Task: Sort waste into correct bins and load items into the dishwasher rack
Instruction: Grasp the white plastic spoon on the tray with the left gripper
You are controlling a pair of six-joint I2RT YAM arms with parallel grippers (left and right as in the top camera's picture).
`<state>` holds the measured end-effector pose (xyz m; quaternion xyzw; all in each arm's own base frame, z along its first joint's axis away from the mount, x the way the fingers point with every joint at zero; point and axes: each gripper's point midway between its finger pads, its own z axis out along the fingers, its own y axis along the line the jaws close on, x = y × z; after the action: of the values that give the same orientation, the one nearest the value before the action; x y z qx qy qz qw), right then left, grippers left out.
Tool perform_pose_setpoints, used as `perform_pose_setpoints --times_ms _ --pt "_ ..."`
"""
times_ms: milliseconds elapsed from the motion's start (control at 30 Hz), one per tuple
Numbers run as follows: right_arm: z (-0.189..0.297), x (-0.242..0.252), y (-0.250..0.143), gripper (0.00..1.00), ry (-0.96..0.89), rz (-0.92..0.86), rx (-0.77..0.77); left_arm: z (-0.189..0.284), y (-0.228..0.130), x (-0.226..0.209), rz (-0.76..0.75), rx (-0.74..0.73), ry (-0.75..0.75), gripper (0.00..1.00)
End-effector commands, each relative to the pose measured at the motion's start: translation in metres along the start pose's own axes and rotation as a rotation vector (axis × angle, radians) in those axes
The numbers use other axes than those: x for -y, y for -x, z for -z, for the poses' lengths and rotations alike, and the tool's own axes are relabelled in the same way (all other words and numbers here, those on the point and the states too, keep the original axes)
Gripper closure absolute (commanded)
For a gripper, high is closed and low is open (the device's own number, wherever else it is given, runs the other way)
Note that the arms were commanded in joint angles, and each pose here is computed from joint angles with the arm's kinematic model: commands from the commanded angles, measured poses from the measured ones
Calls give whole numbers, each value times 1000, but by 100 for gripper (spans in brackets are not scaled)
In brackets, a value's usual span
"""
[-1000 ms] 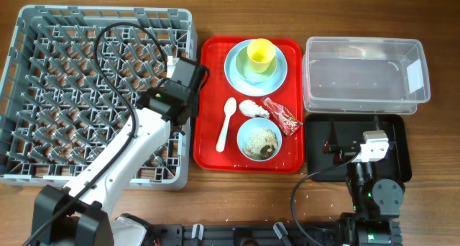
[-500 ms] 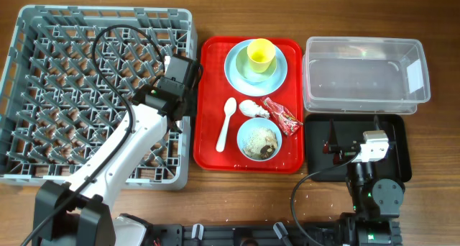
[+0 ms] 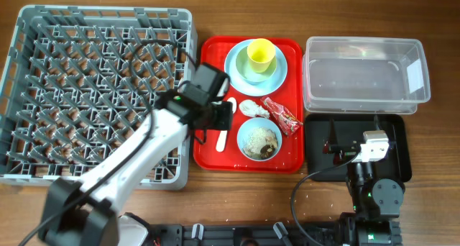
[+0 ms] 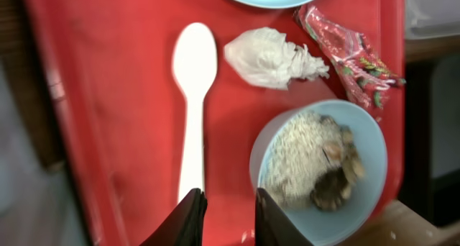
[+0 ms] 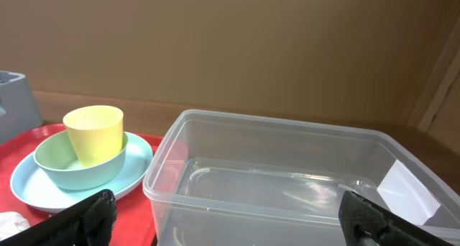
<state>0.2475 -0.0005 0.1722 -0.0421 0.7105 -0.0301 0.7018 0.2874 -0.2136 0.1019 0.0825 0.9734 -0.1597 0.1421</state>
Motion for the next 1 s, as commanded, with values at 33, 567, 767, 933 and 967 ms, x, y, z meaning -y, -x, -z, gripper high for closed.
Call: perform_pose_setpoints --times_ms 33,567,767,933,967 --pt "0 1 1 0 -1 2 4 -51 -6 -15 29 -51 103 76" --pt "0 1 1 0 -1 2 4 -113 -20 -30 36 -131 143 82" --pt "0 1 1 0 -1 2 4 -68 27 -12 33 24 84 96" --pt "0 1 1 0 -1 2 4 58 64 -31 48 342 234 96" --pt "0 1 1 0 -1 2 4 83 64 -47 60 399 322 96"
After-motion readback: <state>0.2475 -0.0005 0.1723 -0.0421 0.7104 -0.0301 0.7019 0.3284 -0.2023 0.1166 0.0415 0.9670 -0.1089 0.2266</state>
